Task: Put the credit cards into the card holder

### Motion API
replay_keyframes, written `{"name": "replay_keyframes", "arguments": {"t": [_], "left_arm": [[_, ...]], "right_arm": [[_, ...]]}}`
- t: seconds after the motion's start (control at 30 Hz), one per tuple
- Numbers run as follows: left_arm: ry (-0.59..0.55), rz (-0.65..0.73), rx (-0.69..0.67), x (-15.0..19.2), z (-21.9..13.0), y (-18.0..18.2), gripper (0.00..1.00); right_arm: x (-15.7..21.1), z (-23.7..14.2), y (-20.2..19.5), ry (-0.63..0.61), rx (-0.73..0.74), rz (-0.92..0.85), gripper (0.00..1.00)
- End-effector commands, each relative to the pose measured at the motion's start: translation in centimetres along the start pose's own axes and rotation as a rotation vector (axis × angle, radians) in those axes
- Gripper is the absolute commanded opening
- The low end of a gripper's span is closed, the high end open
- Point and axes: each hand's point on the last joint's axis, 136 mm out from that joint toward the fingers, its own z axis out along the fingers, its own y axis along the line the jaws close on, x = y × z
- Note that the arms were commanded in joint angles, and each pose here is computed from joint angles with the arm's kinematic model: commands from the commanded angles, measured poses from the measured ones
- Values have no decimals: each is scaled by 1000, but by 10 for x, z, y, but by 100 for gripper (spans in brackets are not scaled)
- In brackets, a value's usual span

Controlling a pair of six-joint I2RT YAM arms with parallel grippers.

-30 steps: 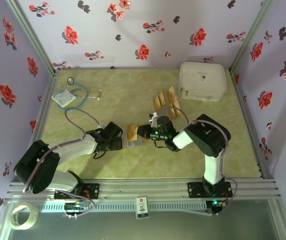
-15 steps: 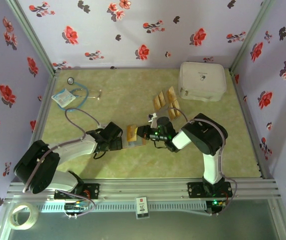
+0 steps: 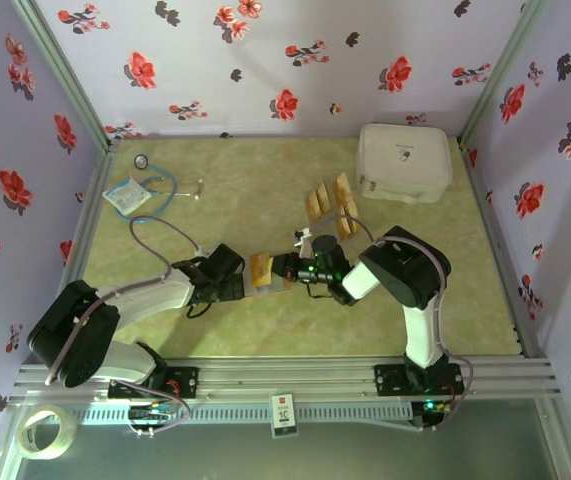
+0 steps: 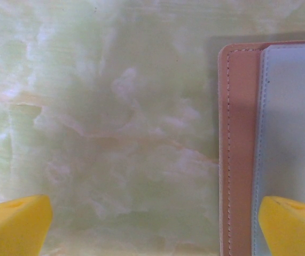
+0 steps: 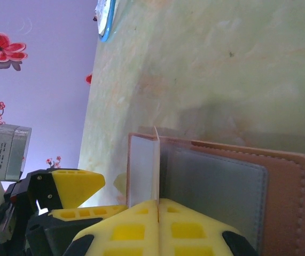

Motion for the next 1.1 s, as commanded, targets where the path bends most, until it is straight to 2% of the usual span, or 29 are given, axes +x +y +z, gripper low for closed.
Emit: {"name": "replay_keyframes", "arguments": {"t": [0.0, 1.07], "left_arm": [[25, 14, -59, 12, 5, 13, 100], [22, 17, -56, 9, 5, 10, 100]], "right_arm": [[9, 5, 1, 35, -16, 6, 0], [29, -5, -20, 62, 32, 54, 0]]}}
